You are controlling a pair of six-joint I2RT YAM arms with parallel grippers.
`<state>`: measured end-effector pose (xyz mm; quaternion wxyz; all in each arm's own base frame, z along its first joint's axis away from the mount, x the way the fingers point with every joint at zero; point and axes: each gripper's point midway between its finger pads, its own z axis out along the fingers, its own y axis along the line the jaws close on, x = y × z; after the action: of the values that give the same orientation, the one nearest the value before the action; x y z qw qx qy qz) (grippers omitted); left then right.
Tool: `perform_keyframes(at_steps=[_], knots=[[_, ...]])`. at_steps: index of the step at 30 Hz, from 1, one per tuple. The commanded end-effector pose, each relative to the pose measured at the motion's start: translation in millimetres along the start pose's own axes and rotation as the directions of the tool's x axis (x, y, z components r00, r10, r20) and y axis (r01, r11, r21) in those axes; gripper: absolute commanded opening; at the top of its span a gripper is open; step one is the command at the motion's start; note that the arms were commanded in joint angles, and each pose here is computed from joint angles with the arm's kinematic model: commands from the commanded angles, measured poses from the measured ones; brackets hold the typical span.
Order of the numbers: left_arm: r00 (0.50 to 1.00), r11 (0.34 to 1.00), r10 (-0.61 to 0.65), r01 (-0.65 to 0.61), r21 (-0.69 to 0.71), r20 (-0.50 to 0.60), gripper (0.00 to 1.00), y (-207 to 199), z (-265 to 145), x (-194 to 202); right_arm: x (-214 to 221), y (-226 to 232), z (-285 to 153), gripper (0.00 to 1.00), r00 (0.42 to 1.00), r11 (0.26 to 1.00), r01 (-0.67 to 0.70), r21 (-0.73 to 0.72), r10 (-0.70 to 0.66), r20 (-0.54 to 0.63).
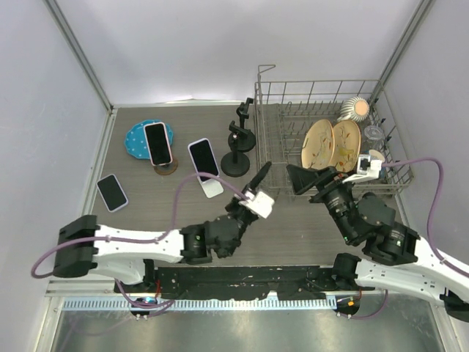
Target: Remove the phone from the phone stand
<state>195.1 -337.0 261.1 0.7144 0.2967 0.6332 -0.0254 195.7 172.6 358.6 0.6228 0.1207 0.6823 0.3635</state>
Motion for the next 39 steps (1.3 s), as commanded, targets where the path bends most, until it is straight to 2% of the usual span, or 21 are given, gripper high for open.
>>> perform_keyframes(at_steps=[1,2,3,8,15,19,20,22,23,24,25,26,30,32,35,36,38,39], knots=[[0.951,0.954,-0.3,0.3,-0.011,-0.07,0.0,43,5,-8,-36,-16,-14,0.9,0.994,0.997,0.062,0.052,-0.067,0.088],[0.93,0.932,-0.362,0.361,-0.016,-0.064,0.0,60,7,-11,-39,-21,-16,0.9,0.991,0.994,0.088,0.063,-0.094,0.095],[0.914,0.919,-0.393,0.393,-0.023,-0.102,0.0,65,4,-1,-41,-25,-18,0.91,0.989,0.992,0.099,0.072,-0.106,0.102],[0.838,0.853,-0.522,0.516,-0.085,-0.159,0.0,121,-2,19,-51,-44,-22,0.91,0.969,0.97,0.187,0.154,-0.208,0.131],[0.735,0.769,-0.638,0.59,-0.246,-0.231,0.0,179,-27,70,-43,-56,-15,0.9,0.926,0.912,0.34,0.231,-0.367,0.086],[0.659,0.705,-0.705,0.614,-0.355,-0.26,0.0,200,-40,109,-26,-67,-11,0.89,0.884,0.865,0.44,0.243,-0.465,0.054],[0.629,0.667,-0.736,0.614,-0.421,-0.25,0.0,215,-45,124,-27,-66,-10,0.91,0.886,0.87,0.431,0.238,-0.459,0.071],[0.564,0.625,-0.778,0.655,-0.425,-0.276,0.0,213,-49,139,-18,-75,-10,0.93,0.87,0.854,0.461,0.243,-0.488,0.066],[0.523,0.571,-0.816,0.665,-0.481,-0.245,0.0,229,-53,152,-17,-76,-11,0.96,0.876,0.861,0.449,0.239,-0.477,0.075],[0.497,0.544,-0.835,0.676,-0.497,-0.237,0.0,233,-55,158,-16,-74,-10,0.96,0.881,0.871,0.437,0.224,-0.465,0.091],[0.446,0.519,-0.854,0.707,-0.481,-0.266,0.0,226,-54,168,-9,-75,-10,0.96,0.878,0.872,0.447,0.198,-0.47,0.088],[0.415,0.462,-0.884,0.71,-0.532,-0.215,0.0,245,-58,178,-10,-76,-11,1.0,0.88,0.875,0.441,0.199,-0.466,0.097],[0.291,0.31,-0.947,0.722,-0.619,-0.134,0.0,270,-63,211,-11,-83,-14,1.0,0.889,0.885,0.413,0.217,-0.443,0.116],[0.258,0.27,-0.959,0.709,-0.652,-0.116,0.0,281,-62,228,-16,-82,-17,1.0,0.898,0.898,0.388,0.209,-0.419,0.133],[0.244,0.243,-0.965,0.673,-0.699,-0.101,0.0,301,-62,244,-21,-79,-22,1.0,0.911,0.919,0.354,0.171,-0.381,0.158],[0.216,0.229,-0.97,0.653,-0.722,-0.112,0.0,304,-61,257,-22,-78,-23,1.0,0.915,0.925,0.343,0.162,-0.368,0.165],[0.224,0.221,-0.97,0.636,-0.739,-0.097,0.0,321,-59,262,-24,-79,-26,1.0,0.92,0.933,0.326,0.154,-0.35,0.177],[0.21,0.209,-0.973,0.609,-0.766,-0.098,0.0,326,-59,274,-26,-80,-27,1.0,0.922,0.936,0.316,0.153,-0.341,0.185]])
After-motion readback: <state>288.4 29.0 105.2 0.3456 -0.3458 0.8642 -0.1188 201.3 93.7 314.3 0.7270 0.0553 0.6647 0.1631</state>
